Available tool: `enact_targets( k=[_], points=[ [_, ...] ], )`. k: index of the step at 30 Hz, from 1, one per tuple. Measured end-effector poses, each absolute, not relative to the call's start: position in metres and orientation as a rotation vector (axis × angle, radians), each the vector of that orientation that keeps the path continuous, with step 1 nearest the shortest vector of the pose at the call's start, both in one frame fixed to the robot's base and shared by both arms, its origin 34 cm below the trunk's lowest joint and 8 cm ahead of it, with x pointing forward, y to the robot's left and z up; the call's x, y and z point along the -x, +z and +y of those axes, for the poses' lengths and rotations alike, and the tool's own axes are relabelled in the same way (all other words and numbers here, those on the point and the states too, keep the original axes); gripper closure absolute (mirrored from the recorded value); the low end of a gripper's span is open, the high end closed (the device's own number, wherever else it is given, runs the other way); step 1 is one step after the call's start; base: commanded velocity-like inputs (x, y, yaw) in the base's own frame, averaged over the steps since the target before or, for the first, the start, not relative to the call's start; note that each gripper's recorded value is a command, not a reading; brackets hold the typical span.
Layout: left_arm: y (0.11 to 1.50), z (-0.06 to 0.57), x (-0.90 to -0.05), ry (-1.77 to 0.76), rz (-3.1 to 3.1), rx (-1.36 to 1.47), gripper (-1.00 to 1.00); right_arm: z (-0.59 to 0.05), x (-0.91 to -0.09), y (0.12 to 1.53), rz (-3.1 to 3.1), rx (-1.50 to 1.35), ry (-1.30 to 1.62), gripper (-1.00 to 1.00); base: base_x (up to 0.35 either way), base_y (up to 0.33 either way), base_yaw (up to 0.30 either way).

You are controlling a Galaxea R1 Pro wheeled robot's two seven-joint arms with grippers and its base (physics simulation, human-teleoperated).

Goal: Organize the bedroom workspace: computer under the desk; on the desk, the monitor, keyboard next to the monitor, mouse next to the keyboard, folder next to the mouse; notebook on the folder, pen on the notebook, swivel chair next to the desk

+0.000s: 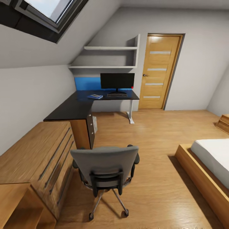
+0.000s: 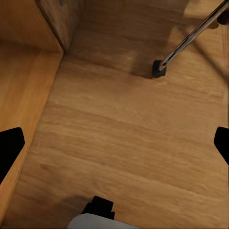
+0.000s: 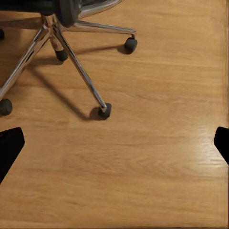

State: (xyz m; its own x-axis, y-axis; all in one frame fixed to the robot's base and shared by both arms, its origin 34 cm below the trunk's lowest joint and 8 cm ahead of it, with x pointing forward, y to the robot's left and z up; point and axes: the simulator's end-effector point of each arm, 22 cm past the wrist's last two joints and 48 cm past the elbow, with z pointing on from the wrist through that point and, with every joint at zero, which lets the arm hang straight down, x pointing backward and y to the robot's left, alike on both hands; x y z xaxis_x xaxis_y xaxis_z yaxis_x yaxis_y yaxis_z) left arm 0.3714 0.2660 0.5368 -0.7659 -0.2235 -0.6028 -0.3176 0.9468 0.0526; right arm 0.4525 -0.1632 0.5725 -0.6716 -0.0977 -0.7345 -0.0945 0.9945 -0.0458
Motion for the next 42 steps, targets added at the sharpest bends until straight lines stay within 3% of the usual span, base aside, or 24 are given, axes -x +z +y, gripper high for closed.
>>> enact_targets(
  k=[13,42],
  points=[
    [0.537,0.265,-0.371,0.199,2.474,0.381,-1.00,-0.162,-0.452,0.572,2.311,0.138,-0.004,-1.00,-0.003,0.010,-0.251],
    [0.537,0.249,-0.371,0.175,2.479,0.392,-1.00,-0.161,-0.451,0.572,2.313,0.146,-0.003,-1.00,-0.008,0.101,-0.008]
  ],
)
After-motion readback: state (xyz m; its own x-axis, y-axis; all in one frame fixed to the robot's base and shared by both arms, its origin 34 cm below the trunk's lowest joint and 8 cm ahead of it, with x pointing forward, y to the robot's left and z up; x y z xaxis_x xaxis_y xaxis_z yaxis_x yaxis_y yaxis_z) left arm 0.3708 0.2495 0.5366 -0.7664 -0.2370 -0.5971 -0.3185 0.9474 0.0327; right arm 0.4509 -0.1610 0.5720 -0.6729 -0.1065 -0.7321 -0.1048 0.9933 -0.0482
